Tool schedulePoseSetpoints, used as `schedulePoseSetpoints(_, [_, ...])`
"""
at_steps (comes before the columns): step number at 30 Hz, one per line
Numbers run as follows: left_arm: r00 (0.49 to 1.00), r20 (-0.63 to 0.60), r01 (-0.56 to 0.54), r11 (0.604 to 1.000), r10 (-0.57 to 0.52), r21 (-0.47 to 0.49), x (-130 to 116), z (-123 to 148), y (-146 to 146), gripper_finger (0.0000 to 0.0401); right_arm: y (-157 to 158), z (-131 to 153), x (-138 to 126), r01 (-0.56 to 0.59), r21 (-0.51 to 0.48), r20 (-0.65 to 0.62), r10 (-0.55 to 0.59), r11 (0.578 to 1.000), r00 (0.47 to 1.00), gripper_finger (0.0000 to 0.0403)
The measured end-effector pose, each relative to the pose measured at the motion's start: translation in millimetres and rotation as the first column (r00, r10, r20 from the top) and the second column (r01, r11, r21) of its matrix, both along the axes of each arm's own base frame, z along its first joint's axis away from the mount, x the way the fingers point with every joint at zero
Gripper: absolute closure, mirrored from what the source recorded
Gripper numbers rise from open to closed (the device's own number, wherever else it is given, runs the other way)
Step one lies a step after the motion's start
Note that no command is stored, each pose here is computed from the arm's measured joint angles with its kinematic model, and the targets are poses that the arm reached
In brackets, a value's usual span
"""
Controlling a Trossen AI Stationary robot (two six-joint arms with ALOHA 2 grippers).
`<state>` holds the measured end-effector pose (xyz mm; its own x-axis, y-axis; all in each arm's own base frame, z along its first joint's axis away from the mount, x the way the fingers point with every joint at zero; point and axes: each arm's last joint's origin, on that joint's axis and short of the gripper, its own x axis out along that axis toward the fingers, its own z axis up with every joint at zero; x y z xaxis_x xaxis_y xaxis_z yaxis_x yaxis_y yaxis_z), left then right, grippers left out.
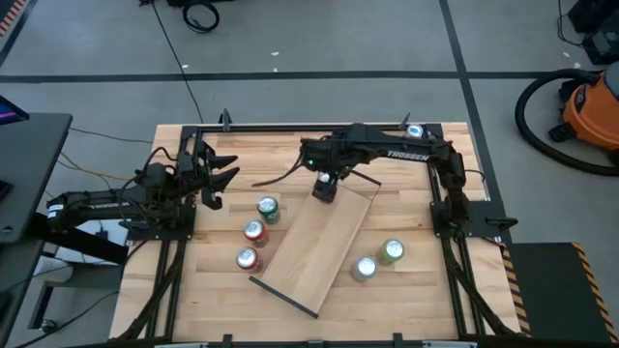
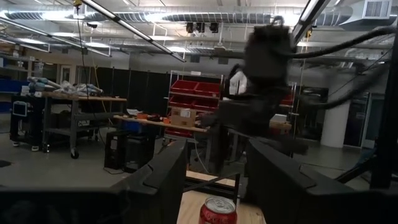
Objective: Place canned beverage on shelf
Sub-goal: Put the white-orange soda can on the shelf
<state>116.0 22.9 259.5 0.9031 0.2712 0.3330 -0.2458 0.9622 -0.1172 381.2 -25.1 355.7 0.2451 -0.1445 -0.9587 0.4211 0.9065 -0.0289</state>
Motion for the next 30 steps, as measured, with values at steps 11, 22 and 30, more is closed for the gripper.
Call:
schedulePoseSetpoints(11, [1.0,-0.001,0.0,1.0,0.0,0.0,0.0,0.0,0.0,0.0225,78.7,-0.1,-6.4,-0.191,0.017,-0.028,0.191,0.982,0.981,0.0053])
schedulePoseSetpoints(22, [1.0,0.0,0.001,1.0,-0.001,-0.002,0.0,0.0,0.0,0.0225,151.0,-7.3,-26.4,-0.267,0.024,-0.06,0.268,0.963,0.962,0.0053])
schedulePoseSetpoints(30, [1.0,0.017,0.013,0.999,-0.013,-0.034,-0.2,0.6,0.0,0.0225,186.9,-36.9,-39.7,-0.221,0.029,-0.13,0.223,0.975,0.966,0.0053])
